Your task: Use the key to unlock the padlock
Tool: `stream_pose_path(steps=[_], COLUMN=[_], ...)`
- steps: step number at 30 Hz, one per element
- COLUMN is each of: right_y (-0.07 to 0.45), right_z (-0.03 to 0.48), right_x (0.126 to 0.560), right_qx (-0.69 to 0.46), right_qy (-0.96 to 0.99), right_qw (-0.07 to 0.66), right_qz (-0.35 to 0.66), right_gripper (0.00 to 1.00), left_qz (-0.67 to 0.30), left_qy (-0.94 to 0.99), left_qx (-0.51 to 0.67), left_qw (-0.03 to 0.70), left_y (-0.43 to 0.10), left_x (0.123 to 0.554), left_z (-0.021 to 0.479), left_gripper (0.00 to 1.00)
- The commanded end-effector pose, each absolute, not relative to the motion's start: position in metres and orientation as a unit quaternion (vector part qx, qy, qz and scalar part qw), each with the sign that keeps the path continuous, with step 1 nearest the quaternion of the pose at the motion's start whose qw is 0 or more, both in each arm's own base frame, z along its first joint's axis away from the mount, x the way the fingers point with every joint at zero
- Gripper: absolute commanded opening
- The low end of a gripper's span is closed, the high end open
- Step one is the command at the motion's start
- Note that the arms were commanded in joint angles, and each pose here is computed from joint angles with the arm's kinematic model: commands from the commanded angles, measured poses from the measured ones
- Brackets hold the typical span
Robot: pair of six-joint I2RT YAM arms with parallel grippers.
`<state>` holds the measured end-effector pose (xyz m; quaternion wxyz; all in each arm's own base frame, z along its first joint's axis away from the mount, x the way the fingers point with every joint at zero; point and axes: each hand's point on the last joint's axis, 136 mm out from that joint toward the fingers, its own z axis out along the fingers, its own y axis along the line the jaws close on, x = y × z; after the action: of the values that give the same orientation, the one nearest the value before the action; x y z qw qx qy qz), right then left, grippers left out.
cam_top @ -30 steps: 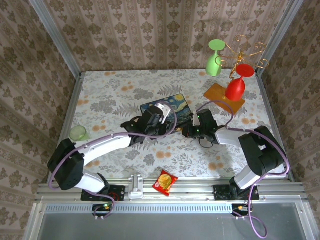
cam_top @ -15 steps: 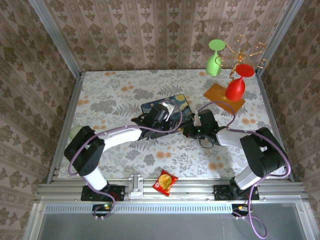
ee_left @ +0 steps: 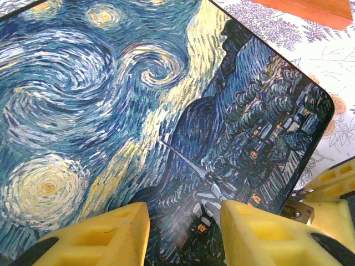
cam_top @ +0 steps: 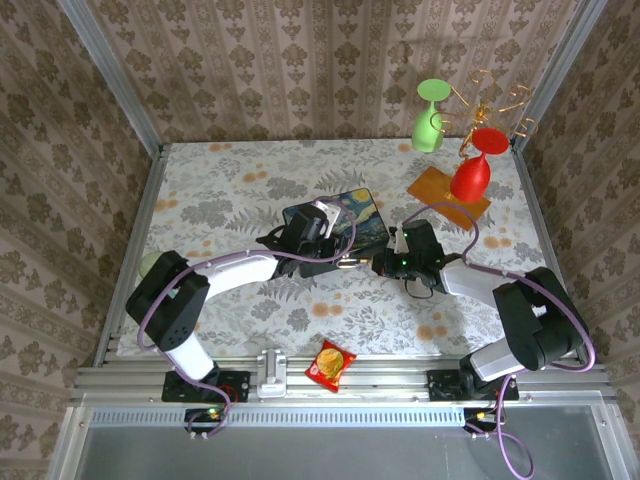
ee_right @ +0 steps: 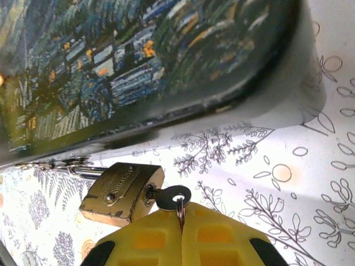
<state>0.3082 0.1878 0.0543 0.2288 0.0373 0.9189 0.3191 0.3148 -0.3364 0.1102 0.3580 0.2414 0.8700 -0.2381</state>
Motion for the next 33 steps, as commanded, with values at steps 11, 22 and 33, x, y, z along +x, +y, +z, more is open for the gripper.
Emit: stream_pose_path(steps=[11, 22, 33], right_y=[0.192, 0.194, 0.19], right_z=[0.024, 0.021, 0.024], right_x=[0.287, 0.288, 0.29], right_qx=[0.056, 0.048, 0.038], right_qy=[0.928, 0.928, 0.927], right_qw=[0.154, 0.15, 0.157], right_qz=[0.335, 0.337, 0.338], right_gripper=[0.04, 0.05, 0.08], left_qz=[-0.167, -0.044, 0.044], left_qy=[0.89, 0.856, 0.826], left_qx=[0.271, 0.426, 0.502], left_qw=[0.326, 0.289, 0.254], left_y=[-0.316, -0.311, -0.307], left_x=[0.283, 0.258, 0.25], left_z=[0.096, 0.058, 0.037], left_gripper=[0.47, 0.58, 0.56])
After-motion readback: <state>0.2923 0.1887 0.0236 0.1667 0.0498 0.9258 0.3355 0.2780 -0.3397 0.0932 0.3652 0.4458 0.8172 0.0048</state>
